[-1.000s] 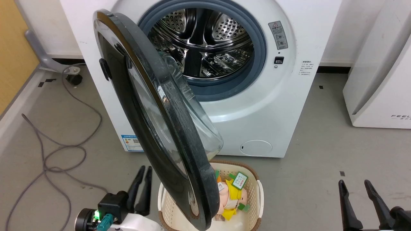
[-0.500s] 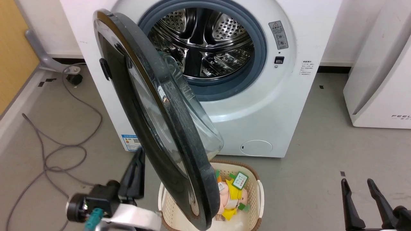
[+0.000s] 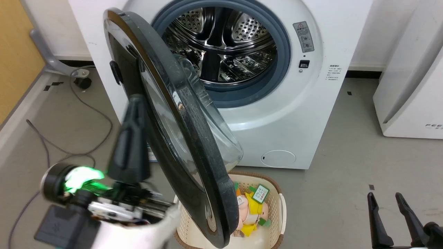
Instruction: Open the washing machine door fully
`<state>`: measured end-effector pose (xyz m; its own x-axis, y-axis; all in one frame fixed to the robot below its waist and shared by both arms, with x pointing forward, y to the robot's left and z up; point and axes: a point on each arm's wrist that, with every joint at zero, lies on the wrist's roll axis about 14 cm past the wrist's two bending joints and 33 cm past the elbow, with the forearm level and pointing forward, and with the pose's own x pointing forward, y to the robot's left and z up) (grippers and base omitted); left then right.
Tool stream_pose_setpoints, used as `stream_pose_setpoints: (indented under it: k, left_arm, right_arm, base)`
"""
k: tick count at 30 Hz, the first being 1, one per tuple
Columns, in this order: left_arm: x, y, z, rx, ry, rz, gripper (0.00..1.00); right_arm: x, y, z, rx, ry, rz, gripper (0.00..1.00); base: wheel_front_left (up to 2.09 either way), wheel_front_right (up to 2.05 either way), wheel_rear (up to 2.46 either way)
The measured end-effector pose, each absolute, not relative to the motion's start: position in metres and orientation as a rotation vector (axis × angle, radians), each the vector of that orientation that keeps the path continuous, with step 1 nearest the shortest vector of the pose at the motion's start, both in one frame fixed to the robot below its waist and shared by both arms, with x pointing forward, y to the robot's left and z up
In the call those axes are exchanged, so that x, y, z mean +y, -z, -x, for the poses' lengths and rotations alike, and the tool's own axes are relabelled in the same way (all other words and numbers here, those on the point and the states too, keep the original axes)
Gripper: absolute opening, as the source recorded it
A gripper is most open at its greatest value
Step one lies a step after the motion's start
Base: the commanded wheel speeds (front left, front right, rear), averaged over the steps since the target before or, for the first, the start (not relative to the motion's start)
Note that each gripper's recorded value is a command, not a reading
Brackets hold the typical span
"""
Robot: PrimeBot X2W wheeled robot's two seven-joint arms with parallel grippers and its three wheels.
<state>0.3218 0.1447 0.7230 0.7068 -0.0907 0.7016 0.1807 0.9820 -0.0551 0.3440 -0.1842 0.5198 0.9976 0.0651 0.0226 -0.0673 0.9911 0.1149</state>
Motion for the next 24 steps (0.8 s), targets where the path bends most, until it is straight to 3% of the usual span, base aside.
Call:
stream_pose_setpoints:
  k: [4, 9, 17, 21, 24]
  left_arm:
    - [0.11, -0.742, -0.306, -0.834, 0.295, 0.189, 0.0]
    - [0.05, -0.733, -0.291, -0.76, 0.528, 0.299, 0.0]
    - [-0.036, -0.658, -0.27, -0.334, 0.822, 0.41, 0.0]
    - [-0.044, -0.595, -0.273, -0.055, 0.813, 0.371, 0.0]
    - [-0.034, -0.566, -0.285, 0.041, 0.737, 0.312, 0.0]
  right_arm:
    - [-0.183, -0.519, -0.345, -0.017, -0.071, -0.118, 1.0]
    - [-0.183, -0.517, -0.344, -0.012, -0.07, -0.119, 1.0]
    - [-0.181, -0.511, -0.347, 0.008, -0.074, -0.12, 1.0]
    - [-0.18, -0.509, -0.348, 0.015, -0.079, -0.12, 1.0]
    - [-0.179, -0.507, -0.349, 0.022, -0.08, -0.121, 1.0]
  base:
    - [0.0, 0.0, 0.0]
    - [0.0, 0.0, 0.0]
    - [0.0, 0.0, 0.0]
    - [0.0, 0.0, 0.0]
    - [0.0, 0.0, 0.0]
